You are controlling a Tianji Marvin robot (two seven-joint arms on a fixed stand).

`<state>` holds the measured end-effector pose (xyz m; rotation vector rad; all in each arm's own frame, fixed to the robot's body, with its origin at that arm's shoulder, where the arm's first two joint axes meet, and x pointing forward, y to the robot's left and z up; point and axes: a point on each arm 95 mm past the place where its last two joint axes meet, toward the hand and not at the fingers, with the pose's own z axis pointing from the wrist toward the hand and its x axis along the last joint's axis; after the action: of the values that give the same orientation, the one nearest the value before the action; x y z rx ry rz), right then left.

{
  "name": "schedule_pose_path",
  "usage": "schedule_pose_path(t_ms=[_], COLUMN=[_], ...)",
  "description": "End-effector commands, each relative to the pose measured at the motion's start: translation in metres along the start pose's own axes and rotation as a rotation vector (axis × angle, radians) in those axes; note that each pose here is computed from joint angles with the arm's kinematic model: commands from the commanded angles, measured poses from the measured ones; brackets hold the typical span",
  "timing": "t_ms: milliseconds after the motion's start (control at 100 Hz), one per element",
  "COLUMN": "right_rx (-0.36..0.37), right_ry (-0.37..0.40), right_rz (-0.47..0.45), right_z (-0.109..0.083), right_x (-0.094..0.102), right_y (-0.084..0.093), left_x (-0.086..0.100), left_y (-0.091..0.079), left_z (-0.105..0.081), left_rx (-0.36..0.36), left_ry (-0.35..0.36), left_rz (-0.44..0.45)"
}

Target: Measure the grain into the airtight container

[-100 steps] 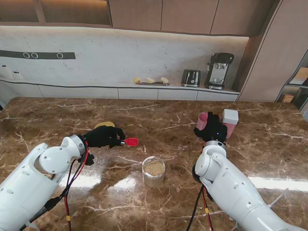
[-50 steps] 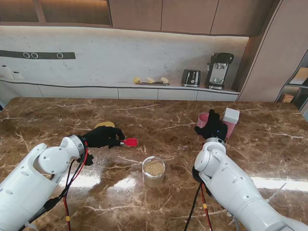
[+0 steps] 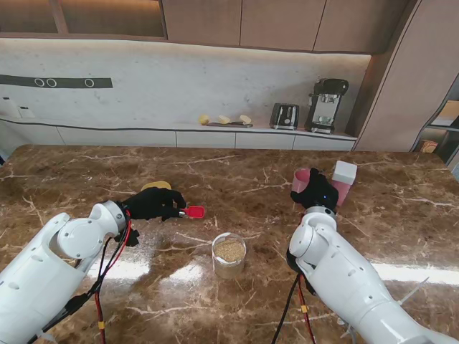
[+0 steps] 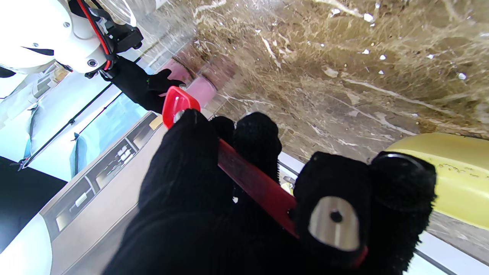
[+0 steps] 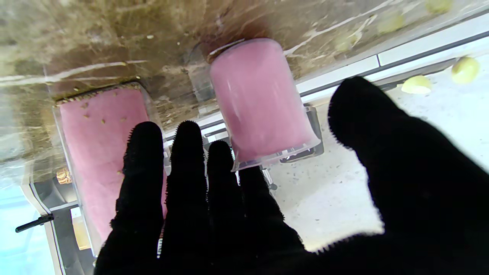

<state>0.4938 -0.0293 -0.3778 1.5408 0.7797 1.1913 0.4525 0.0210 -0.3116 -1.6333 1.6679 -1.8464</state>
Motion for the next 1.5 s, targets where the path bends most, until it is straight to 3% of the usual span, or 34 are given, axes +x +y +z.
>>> schedule_pose_path(t_ms=[0,310,700,910,1260,1490], right_rx=[0.030,0.061,0.111,0.082,-0.014,-0.082], right_ry=[-0.009,0.012,0.118,0.134,0.077,0.070], right_rz=[-0.008,-0.010,-0.027,-0.024,-0.117,-0.091], right_z=[-0.006,-0.023,-0.036,-0.034,-0.016,-0.014], right_x=[-0.004,-0.005,0.002,0.008,0.012,0.017], right_y=[-0.008,-0.011,-0.005,-0.005,-0.004,-0.008], left_x=[0.000,0.002,0.003,0.004,0.003,0.003], left_y=[0.000,0.000,0.001,0.001,0.002,0.002], left_z=[-0.001,-0.002,-0.003,-0.005,-0.009,-0.011], left_rx=[-0.001,0.006,0.014,0.019,0.025,0.025], left_ry=[-0.005,0.000,0.006,0.004,-0.006,-0.008], left_rz=[0.002,0.003,0.003,0.008,0.012,0.014])
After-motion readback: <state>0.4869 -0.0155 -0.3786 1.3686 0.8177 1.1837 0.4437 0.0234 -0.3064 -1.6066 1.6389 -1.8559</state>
